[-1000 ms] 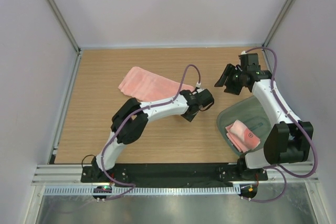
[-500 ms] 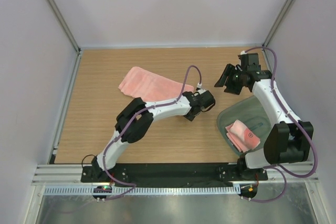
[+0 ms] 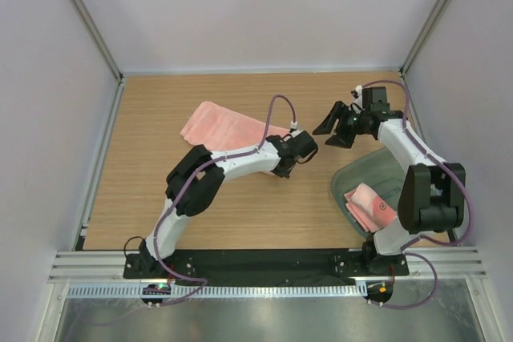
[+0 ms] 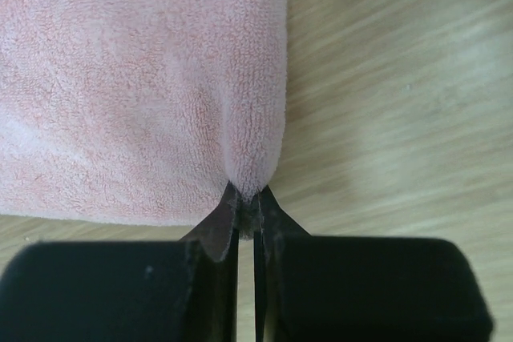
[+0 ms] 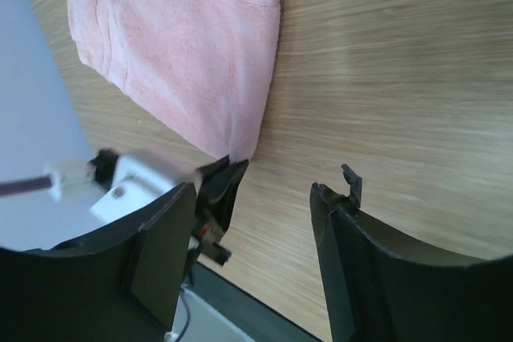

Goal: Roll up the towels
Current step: Roll the towel

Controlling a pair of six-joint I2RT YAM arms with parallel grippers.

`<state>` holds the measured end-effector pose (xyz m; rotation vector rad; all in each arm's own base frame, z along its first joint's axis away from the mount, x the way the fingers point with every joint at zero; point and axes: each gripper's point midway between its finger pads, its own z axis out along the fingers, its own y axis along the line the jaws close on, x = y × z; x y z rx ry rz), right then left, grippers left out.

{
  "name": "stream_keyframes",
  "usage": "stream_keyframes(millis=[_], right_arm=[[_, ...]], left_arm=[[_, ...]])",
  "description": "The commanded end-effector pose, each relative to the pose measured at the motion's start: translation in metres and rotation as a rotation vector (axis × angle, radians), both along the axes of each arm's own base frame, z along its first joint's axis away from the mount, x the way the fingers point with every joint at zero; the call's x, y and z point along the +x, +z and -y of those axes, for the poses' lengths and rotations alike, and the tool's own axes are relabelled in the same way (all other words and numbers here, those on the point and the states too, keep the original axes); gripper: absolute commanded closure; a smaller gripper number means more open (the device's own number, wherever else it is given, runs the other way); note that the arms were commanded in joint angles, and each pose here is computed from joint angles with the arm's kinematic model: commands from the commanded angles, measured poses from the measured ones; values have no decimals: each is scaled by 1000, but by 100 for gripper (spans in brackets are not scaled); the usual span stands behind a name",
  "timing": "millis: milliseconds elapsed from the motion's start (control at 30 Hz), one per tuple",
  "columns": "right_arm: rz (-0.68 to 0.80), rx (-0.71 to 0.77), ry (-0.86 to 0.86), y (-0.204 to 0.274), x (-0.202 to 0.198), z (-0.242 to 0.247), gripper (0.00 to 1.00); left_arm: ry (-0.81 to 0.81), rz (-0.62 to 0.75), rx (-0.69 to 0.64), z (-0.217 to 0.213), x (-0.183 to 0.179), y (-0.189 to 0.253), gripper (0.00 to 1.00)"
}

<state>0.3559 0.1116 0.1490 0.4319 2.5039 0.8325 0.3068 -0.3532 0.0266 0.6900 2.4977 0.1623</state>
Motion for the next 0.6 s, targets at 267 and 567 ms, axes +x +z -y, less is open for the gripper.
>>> stream_keyframes(millis=[267, 567], right_arm=[[-132, 297, 94, -41, 6, -69, 28], [-167, 264, 117, -70, 10, -103, 27]], left_arm=[[-19, -7, -340, 26, -22, 81, 100], [-14, -26, -369, 23, -30, 83, 100]])
